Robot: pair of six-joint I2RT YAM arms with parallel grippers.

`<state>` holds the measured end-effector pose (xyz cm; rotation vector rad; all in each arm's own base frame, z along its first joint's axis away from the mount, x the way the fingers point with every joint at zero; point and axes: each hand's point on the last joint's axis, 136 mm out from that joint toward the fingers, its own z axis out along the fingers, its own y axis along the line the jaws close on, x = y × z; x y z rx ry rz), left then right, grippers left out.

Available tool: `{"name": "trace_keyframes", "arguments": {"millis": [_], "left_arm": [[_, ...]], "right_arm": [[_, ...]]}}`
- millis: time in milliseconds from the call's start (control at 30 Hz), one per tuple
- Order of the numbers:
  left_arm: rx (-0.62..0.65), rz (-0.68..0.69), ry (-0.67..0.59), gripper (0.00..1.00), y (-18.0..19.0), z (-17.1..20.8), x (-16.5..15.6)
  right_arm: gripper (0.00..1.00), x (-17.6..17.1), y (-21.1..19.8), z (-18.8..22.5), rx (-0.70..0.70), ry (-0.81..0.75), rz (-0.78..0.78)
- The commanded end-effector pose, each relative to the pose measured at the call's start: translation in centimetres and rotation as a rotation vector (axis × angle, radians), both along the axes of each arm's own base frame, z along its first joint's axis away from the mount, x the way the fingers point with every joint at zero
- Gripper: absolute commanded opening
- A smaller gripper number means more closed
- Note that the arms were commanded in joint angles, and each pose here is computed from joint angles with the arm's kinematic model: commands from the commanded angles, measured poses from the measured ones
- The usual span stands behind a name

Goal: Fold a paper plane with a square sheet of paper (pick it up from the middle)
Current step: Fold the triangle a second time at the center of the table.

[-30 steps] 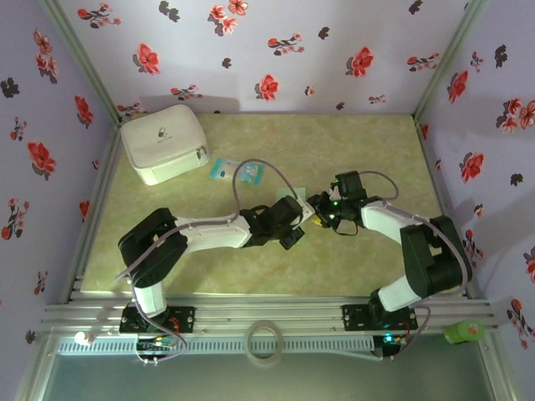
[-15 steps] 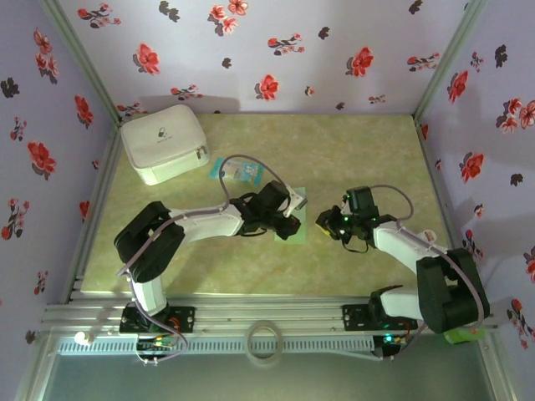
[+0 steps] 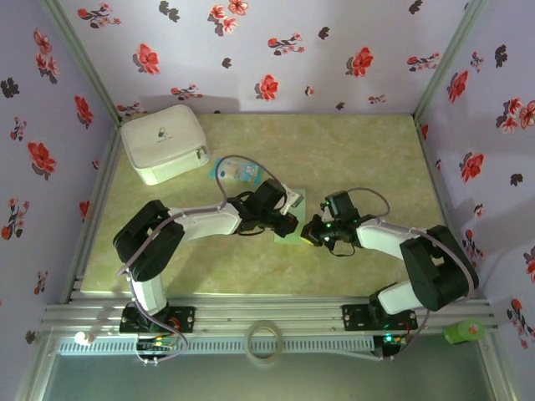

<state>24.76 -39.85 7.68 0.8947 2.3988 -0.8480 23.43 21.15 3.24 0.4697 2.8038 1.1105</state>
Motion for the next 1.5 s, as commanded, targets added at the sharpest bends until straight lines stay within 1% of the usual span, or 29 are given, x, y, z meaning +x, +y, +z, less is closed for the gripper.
{"name": "trace_keyframes", "arguments": {"millis": [0,67,200,300,400,533,667,900,1100,1467], "left_arm": [[-0.025,0.006,0.010,0.00,0.2,0.6,-0.1],[-0.025,0.007,0.010,0.00,0.2,0.5,0.0],[-0.035,0.021,0.016,0.00,0.2,0.6,0.3],[-0.037,0.034,0.029,0.00,0.3,0.3,0.7],[-0.039,0.046,0.053,0.00,0.4,-0.2,1.0],[-0.058,0.063,0.073,0.00,0.4,-0.5,1.8],[-0.064,0.082,0.073,0.00,0.5,-0.9,2.7],[-0.028,0.095,0.075,0.00,0.8,-2.7,3.4],[-0.009,0.121,0.050,0.00,1.2,-3.1,4.4],[0.007,0.126,0.040,0.00,1.2,-3.6,5.1]], "right_arm": [[0.02,0.8,0.5,0.2,-0.009,-0.029,0.022],[0.02,0.5,0.2,-0.4,-0.043,-0.014,0.037],[0.02,-0.9,-1.8,-2.8,-0.193,0.052,0.086],[0.02,-1.7,-3.2,-3.6,-0.286,0.075,0.125],[0.02,-2.2,-4.3,-3.9,-0.350,0.095,0.154],[0.02,-2.2,-5.3,-3.9,-0.403,0.101,0.172],[0.02,-2.0,-5.4,-3.8,-0.404,0.099,0.172],[0.02,-1.7,-5.2,-3.5,-0.396,0.093,0.176],[0.02,-1.6,-5.3,-3.3,-0.397,0.088,0.176],[0.02,-1.6,-5.2,-3.3,-0.393,0.088,0.181]]}}
